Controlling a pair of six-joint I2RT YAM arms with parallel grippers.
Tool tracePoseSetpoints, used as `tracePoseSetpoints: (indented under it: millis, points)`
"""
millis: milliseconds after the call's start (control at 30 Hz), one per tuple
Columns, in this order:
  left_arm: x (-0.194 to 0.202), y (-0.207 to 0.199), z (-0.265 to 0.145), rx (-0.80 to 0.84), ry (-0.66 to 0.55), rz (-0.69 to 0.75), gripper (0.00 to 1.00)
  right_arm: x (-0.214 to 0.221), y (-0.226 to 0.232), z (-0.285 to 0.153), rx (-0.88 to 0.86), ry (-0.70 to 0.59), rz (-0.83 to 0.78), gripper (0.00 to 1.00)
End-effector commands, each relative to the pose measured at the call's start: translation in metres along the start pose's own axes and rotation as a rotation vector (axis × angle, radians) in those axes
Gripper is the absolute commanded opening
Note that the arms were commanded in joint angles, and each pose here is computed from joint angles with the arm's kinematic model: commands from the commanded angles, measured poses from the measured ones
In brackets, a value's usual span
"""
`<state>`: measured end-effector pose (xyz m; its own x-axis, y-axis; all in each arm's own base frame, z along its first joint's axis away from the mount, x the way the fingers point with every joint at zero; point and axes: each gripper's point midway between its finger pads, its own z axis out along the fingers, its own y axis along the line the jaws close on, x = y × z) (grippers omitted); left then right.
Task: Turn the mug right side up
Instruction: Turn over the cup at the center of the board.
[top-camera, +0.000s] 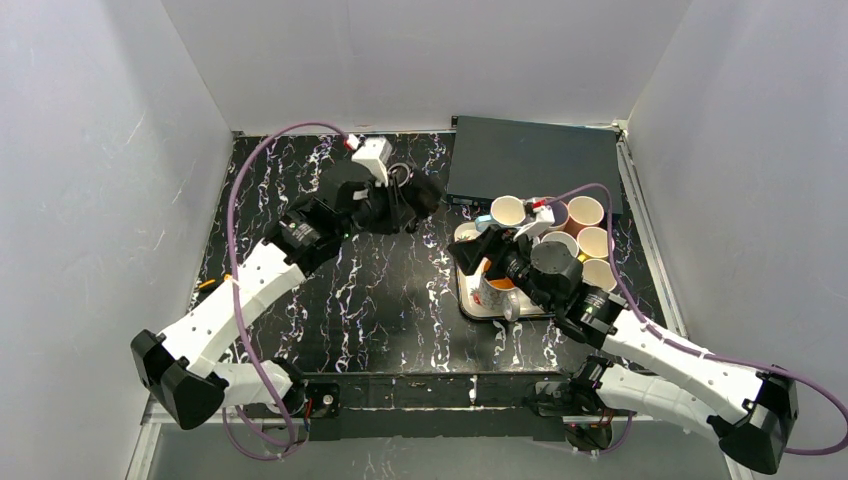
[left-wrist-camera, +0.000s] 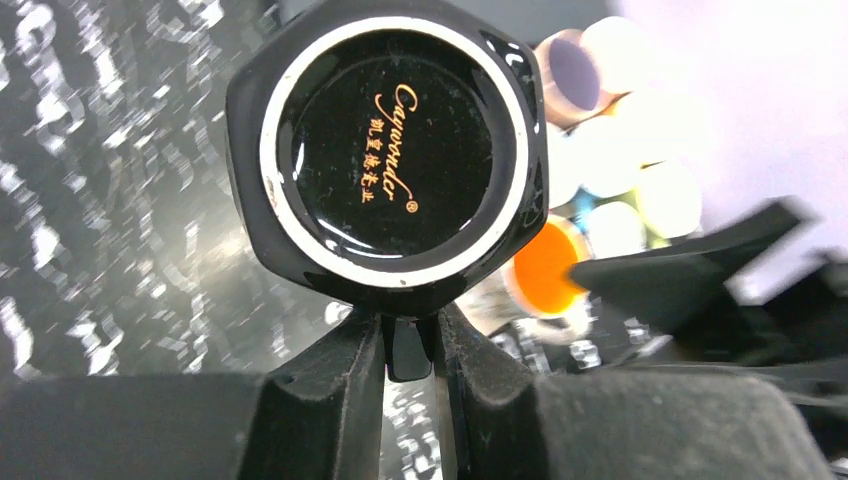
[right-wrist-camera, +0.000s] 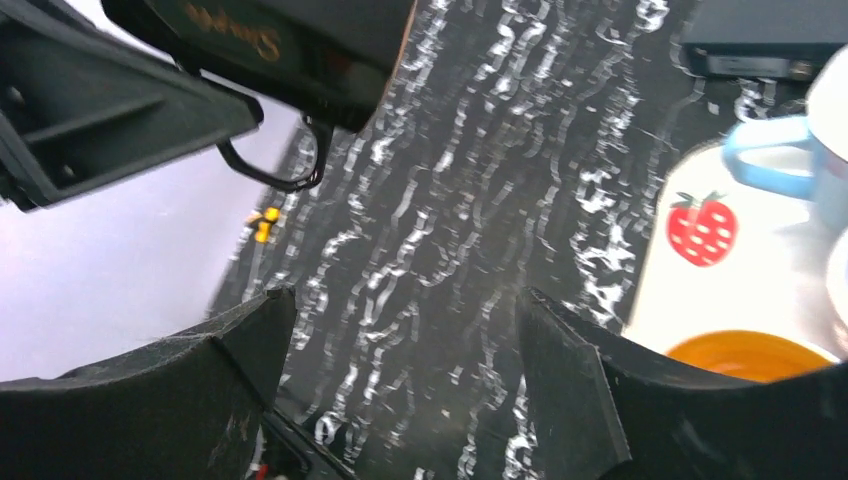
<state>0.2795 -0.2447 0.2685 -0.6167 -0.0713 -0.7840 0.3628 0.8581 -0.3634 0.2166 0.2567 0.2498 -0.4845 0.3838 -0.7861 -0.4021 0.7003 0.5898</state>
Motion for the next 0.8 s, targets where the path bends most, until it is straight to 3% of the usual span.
tracePoseSetpoints:
  millis: [0,100,400,667,767]
  points:
    - [-0.073,-0.075,-0.037,0.312,-0.166,-0.068,0.0,-0.056,0.063,-0.01,-0.273,-0.195,0.141,0.88]
    - [-0.087,-0.103,-0.054,0.438,-0.157,-0.115,0.0,-0.077,0.088,-0.02,-0.377,-0.244,0.159,0.88]
    - [-0.122,-0.169,-0.127,0.822,-0.17,-0.241,0.0,-0.141,0.126,-0.062,-0.67,-0.505,0.438,0.85]
    - [-0.133,-0.181,-0.16,0.932,-0.21,-0.24,0.0,-0.159,0.139,-0.068,-0.768,-0.54,0.57,0.77]
    - [-0.133,-0.182,-0.163,0.943,-0.213,-0.237,0.0,-0.163,0.14,-0.07,-0.791,-0.553,0.608,0.7]
